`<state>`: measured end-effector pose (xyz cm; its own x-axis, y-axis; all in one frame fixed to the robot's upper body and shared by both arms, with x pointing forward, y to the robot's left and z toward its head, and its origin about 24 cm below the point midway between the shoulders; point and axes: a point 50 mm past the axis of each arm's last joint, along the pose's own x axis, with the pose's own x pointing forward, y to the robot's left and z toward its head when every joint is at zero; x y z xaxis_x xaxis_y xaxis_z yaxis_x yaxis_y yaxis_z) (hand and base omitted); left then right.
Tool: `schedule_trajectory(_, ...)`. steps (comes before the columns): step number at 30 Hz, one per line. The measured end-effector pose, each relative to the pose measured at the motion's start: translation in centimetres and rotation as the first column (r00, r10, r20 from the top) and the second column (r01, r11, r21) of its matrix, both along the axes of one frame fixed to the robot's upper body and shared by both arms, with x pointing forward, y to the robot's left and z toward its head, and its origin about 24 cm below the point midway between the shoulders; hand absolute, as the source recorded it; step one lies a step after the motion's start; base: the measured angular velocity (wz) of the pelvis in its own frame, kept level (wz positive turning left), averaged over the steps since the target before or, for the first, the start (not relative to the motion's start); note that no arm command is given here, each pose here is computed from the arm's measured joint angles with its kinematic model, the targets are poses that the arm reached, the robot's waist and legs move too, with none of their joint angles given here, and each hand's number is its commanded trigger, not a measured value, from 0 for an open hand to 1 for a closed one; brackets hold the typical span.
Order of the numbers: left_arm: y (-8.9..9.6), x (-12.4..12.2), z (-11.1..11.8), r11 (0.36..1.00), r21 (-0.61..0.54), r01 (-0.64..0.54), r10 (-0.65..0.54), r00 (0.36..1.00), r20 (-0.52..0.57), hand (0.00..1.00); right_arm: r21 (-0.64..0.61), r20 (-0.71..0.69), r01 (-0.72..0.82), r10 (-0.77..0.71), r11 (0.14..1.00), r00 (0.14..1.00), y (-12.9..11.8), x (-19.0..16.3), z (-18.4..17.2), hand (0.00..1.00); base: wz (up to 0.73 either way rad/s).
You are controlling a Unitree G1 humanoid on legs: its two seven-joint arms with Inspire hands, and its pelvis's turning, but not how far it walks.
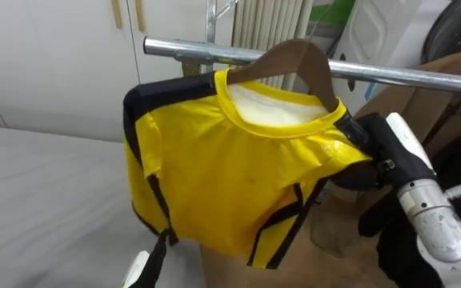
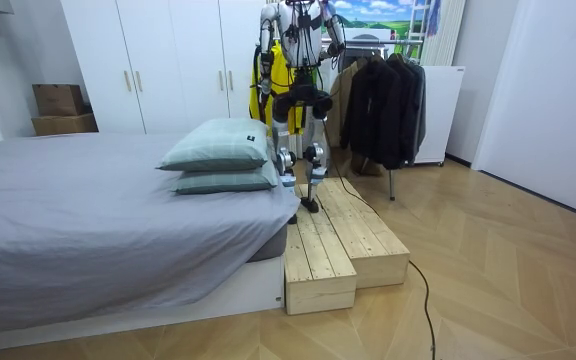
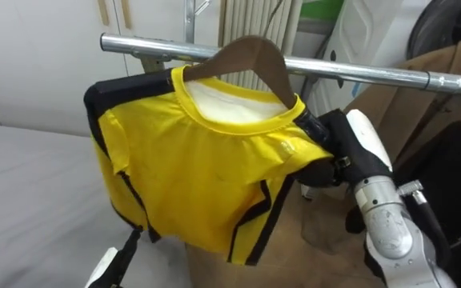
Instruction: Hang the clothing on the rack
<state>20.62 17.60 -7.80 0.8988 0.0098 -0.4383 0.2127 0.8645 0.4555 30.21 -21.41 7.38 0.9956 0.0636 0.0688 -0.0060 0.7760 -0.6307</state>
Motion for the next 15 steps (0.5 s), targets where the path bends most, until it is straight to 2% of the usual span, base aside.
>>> schedule_trajectory(8, -0.1, 0.0, 0.0, 1.0, -0.007, -0.021, 0.021, 1.0, 0.008, 0.0, 0.056, -0.107, 0.007, -0.001, 0.998, 0.994, -0.7, -0.1, -1.9, 1.0, 0.0)
schedule_trajectory(15, -0.7, -0.2, -0.2, 1.0, -0.017, -0.008, 0.008, 1.0, -0.001, 0.0, 0.05, -0.233, 0.067, -0.054, 0.996, 0.971, -1.8, -0.5, -4.4, 1.0, 0.03)
